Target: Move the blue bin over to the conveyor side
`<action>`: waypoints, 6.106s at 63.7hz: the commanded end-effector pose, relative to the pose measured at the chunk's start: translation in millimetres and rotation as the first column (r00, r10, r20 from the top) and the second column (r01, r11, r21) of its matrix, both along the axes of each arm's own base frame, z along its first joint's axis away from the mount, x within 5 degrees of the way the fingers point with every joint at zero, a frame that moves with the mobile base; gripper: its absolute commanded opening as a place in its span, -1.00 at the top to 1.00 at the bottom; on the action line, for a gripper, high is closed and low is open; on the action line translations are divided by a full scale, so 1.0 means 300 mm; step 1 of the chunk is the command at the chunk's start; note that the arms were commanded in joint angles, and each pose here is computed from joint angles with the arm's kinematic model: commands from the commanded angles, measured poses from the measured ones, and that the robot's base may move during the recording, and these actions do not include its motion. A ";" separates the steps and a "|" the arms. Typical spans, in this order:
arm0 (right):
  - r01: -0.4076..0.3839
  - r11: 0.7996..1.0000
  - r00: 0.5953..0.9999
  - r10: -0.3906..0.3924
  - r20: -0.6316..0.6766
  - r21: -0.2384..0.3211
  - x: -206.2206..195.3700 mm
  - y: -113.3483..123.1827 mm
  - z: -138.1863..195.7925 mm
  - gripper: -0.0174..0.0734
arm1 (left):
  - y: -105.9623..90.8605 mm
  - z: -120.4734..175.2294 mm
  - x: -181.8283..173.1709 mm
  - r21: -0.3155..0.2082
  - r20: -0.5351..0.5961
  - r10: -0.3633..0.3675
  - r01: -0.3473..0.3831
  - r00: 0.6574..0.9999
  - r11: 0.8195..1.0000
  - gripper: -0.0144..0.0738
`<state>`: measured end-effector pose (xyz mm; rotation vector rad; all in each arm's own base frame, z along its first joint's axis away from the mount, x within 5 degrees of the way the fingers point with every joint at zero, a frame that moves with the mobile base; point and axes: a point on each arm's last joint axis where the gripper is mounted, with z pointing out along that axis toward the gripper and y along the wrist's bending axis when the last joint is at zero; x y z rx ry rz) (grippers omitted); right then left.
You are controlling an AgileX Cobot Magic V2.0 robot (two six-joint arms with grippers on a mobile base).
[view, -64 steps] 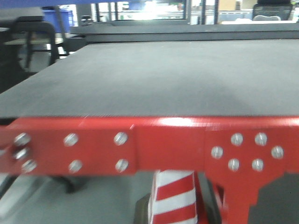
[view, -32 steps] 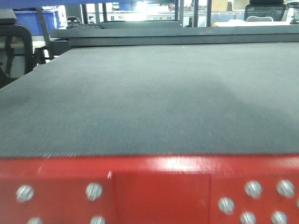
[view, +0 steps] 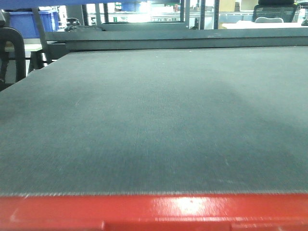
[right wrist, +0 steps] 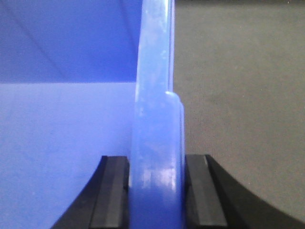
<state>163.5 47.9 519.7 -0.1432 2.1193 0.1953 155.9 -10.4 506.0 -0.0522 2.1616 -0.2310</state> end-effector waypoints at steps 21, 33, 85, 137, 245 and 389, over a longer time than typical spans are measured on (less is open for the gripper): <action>0.052 0.998 0.987 -0.046 0.157 -0.034 -0.013 -0.033 0.054 0.79 | 0.010 0.045 -0.018 0.036 0.124 0.021 -0.025 0.992 0.999 0.71; 0.052 0.998 0.987 -0.046 0.157 -0.034 -0.013 -0.033 0.054 0.79 | 0.010 0.045 -0.018 0.036 0.124 0.021 -0.025 0.992 0.999 0.71; 0.051 0.998 0.986 -0.045 0.159 -0.034 -0.013 -0.033 0.054 0.79 | 0.011 0.057 -0.012 0.032 0.169 0.027 -0.032 0.985 0.999 0.71; 0.084 0.986 0.996 -0.083 0.008 -0.144 0.072 -0.024 -0.089 0.79 | 0.005 -0.033 0.196 0.025 0.041 -0.025 0.023 0.999 0.999 0.71; 0.122 0.990 0.976 -0.132 -0.176 -0.064 0.396 -0.075 -0.533 0.81 | -0.149 -0.482 0.522 0.163 -0.205 -0.026 0.060 0.978 0.985 0.71; 0.123 0.991 0.917 -0.135 0.375 0.055 -0.207 -0.130 -0.330 0.79 | -0.062 -0.346 0.038 0.019 0.246 -0.007 0.002 0.969 1.000 0.69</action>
